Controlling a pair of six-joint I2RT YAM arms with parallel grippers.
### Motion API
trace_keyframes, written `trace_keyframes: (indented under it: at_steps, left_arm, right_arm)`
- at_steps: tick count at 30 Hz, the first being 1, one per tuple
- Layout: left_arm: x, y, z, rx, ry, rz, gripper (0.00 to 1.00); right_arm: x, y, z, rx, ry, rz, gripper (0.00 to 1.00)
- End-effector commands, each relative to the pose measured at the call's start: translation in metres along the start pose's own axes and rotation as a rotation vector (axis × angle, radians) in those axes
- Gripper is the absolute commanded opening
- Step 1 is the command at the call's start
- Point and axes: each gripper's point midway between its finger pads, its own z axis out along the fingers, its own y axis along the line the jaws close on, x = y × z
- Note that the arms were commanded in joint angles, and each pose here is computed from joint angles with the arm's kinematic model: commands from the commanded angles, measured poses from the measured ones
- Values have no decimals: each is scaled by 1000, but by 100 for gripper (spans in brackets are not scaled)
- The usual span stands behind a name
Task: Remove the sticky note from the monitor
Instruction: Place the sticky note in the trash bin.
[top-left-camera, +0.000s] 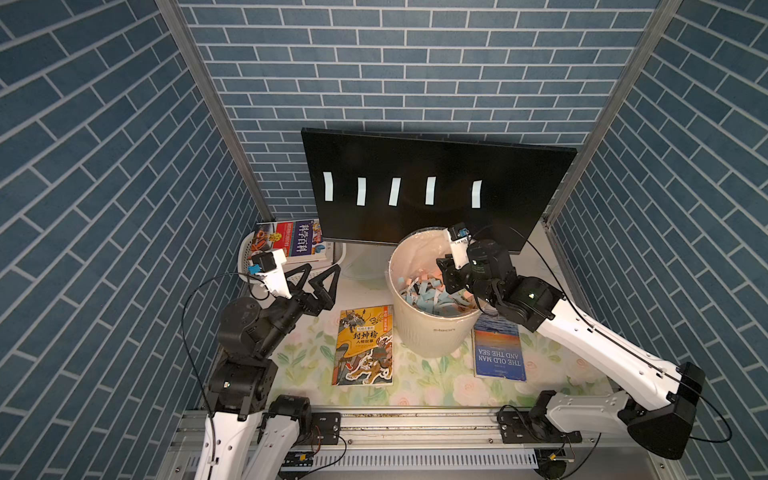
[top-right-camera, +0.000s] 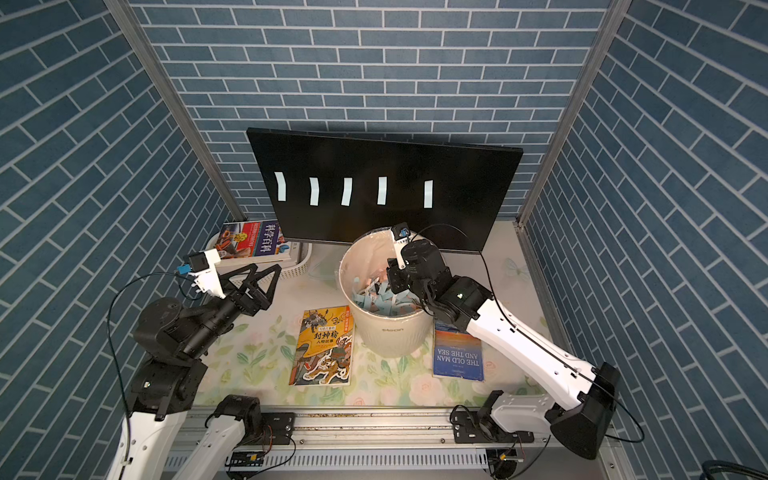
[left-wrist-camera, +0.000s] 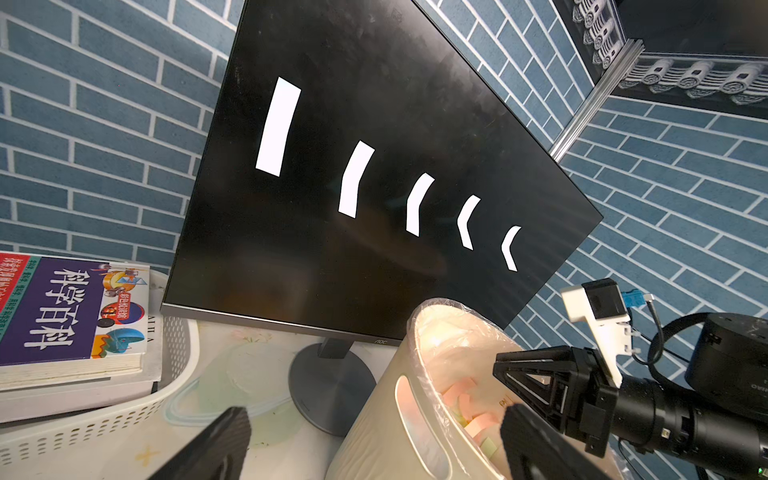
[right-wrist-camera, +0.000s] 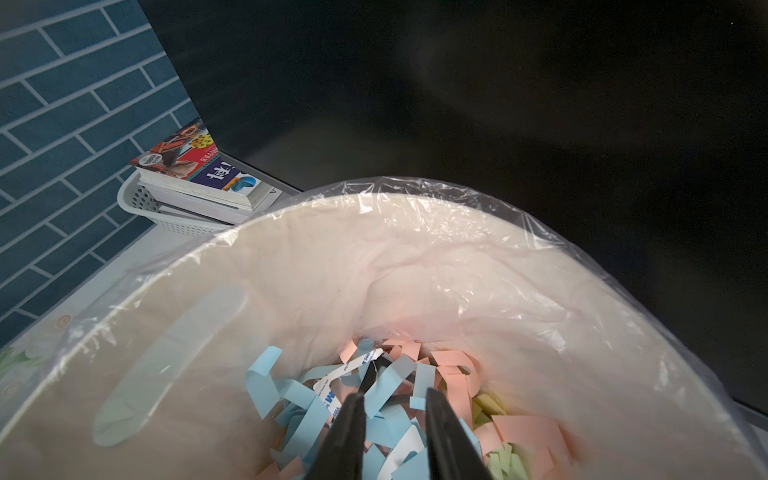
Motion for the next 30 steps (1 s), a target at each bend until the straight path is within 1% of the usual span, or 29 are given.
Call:
trace_keyframes:
  at_steps: [1, 6, 13, 17, 23, 30]
  left_arm:
    - [1, 0, -1, 2, -3, 16, 100]
    - [1, 0, -1, 3, -3, 19, 100]
    - [0, -1, -2, 1, -2, 28, 100]
    - [-1, -2, -3, -1, -2, 34, 100]
    - [-1, -3, -5, 2, 0, 34, 100]
    - [-3, -6, -8, 9, -3, 38, 100]
  right_arm:
    - [-25, -4, -15, 20, -66, 2, 34]
    - [-50, -15, -24, 30, -139, 38, 38]
    - [-76, -45, -26, -25, -221, 176, 39]
    - [-90, -59, -29, -51, -280, 231, 45]
    - [-99, -81, -27, -105, -335, 345, 47]
    - [-101, -111, -24, -177, -406, 516, 50]
